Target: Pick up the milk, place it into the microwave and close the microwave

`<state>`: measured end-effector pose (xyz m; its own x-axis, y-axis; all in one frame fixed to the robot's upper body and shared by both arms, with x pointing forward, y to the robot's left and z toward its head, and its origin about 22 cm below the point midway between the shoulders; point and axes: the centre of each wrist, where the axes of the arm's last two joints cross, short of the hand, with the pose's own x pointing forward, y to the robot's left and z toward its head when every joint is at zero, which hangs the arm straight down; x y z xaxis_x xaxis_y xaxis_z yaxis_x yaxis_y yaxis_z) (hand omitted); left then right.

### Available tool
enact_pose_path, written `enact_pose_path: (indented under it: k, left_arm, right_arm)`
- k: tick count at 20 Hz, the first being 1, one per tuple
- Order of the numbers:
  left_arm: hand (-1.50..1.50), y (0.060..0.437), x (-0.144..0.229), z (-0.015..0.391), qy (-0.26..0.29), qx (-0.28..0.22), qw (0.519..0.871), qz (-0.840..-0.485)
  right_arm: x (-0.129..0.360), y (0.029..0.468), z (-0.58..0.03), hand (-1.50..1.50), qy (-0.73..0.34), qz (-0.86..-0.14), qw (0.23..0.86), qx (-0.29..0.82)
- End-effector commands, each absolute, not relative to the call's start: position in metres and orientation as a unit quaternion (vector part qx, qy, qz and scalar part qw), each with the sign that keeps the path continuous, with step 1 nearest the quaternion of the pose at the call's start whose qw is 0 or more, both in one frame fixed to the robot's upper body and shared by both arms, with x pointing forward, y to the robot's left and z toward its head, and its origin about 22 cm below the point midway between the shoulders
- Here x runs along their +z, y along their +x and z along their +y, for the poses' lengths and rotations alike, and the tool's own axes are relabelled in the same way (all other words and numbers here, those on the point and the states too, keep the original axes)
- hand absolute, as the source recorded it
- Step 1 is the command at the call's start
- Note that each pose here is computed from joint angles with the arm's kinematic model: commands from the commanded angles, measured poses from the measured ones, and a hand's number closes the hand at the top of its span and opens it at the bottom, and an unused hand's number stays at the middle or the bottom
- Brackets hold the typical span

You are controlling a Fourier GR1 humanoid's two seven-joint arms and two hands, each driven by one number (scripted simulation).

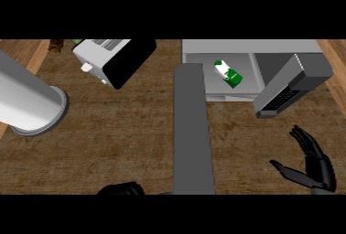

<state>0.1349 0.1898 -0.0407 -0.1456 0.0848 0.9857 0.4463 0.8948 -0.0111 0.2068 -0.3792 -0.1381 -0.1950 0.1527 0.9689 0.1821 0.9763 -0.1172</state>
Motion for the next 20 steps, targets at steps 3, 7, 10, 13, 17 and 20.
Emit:
enact_pose_path:
  k: [3, 7, 10, 13, 17, 20]
  left_arm:
    - [1.5, 0.171, -0.047, 0.173, -0.158, -0.167, 0.634, -0.738]
    - [1.5, 0.2, -0.044, 0.148, -0.126, -0.159, 0.624, -0.755]
    - [1.5, 0.21, -0.059, 0.134, -0.135, -0.209, 0.619, -0.745]
    - [1.5, 0.212, -0.061, 0.126, -0.17, -0.295, 0.649, -0.68]
    - [1.5, 0.231, -0.061, 0.099, -0.202, -0.359, 0.664, -0.623]
    - [1.5, 0.229, -0.075, 0.086, -0.217, -0.404, 0.674, -0.58]
  right_arm:
    - [-0.133, 0.167, -0.416, -1.5, -0.089, -0.794, 0.6, -0.045]
    - [-0.128, 0.168, -0.431, -1.5, -0.11, -0.785, 0.608, -0.042]
    - [-0.128, 0.149, -0.444, -1.5, -0.1, -0.791, 0.601, -0.051]
    - [-0.12, 0.156, -0.443, -1.5, -0.081, -0.791, 0.605, -0.039]
    - [-0.12, 0.156, -0.44, -1.5, -0.075, -0.79, 0.608, -0.033]
    - [-0.098, 0.17, -0.46, -1.5, -0.077, -0.803, 0.591, -0.027]
